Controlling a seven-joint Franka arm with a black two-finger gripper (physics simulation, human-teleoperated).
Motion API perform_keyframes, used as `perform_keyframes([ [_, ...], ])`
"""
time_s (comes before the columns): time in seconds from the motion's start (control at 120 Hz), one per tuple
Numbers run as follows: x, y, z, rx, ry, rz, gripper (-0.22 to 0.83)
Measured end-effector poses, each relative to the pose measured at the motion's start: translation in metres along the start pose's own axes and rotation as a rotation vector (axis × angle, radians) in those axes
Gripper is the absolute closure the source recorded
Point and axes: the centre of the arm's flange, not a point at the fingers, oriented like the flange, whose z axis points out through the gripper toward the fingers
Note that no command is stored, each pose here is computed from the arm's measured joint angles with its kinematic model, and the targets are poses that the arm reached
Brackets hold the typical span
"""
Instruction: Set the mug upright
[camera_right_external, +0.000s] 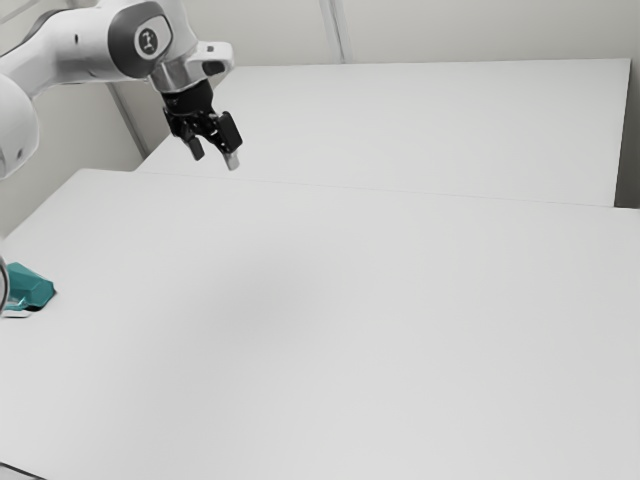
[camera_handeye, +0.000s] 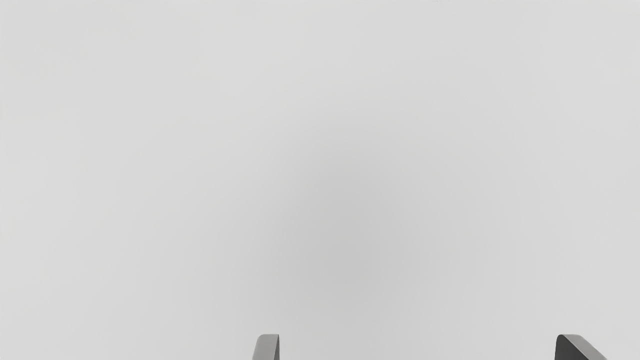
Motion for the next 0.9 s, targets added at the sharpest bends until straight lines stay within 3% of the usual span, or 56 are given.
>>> perform_keyframes([
  [0.167, -0.011, -0.015, 0.003, 0.011, 0.004, -0.025, 0.0],
  [0.308, -0.092, 0.0, 0.028, 0.021, -0.015, -0.06, 0.0],
  [0.475, -0.169, 0.02, 0.069, 0.038, 0.01, -0.102, 0.0],
  [0.733, -0.209, -0.067, 0.097, 0.054, 0.087, -0.3, 0.0],
  [0.9, -0.241, -0.13, 0.108, -0.066, 0.216, -0.404, 0.0],
])
